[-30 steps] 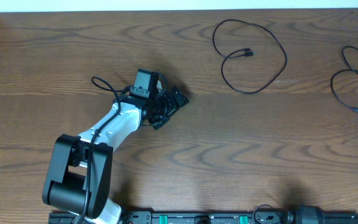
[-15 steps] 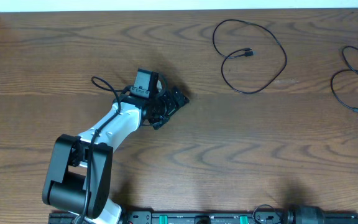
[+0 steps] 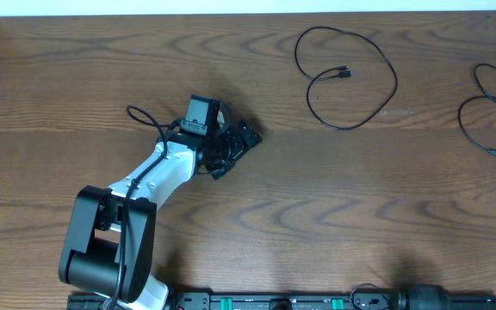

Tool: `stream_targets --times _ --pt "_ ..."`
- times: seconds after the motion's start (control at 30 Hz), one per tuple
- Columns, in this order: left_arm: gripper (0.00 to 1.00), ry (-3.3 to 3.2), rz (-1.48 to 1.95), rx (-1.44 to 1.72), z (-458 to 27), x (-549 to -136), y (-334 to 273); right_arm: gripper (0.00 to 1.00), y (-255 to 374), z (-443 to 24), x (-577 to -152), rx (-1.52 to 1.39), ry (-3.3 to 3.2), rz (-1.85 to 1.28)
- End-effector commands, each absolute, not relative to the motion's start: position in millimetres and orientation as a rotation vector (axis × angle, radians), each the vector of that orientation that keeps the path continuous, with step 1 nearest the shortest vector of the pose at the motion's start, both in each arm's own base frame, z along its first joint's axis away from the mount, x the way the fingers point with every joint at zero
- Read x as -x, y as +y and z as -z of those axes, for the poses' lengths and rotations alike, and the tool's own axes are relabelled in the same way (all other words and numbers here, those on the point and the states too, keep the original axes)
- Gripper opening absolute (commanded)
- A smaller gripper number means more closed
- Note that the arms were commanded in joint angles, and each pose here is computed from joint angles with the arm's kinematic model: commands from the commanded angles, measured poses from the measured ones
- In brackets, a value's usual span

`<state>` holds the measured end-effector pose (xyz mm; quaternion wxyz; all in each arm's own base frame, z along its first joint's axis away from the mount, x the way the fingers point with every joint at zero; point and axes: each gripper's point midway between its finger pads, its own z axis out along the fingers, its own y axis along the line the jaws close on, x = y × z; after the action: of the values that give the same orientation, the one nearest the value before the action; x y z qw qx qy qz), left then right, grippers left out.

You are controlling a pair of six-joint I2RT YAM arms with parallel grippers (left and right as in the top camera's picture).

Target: Untangle cables

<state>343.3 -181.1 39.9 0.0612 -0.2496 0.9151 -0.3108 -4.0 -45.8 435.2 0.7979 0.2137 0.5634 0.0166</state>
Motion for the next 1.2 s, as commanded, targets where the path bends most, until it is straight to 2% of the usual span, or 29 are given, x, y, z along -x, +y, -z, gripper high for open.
stream_targets --times 0.0,0.13,0.37,0.73,1.17 --pt "0.98 2.755 0.931 0.741 -43 -347 -179 0.99 -49 -427 -40 -0.456 1.222 -0.033" --pt "0.98 2.755 0.931 0.742 -43 -347 -179 0.99 -45 -422 -89 -0.426 1.180 -0.077" --pt "0.98 2.755 0.931 0.741 -43 -347 -179 0.99 -40 -392 -139 -0.391 1.191 -0.107" --pt "0.98 2.755 0.931 0.741 -43 -347 -179 0.99 -43 -329 -195 -0.393 1.202 -0.105" --pt "0.98 2.755 0.931 0.741 -43 -347 -179 0.99 -46 -239 -230 -0.421 1.362 -0.073"
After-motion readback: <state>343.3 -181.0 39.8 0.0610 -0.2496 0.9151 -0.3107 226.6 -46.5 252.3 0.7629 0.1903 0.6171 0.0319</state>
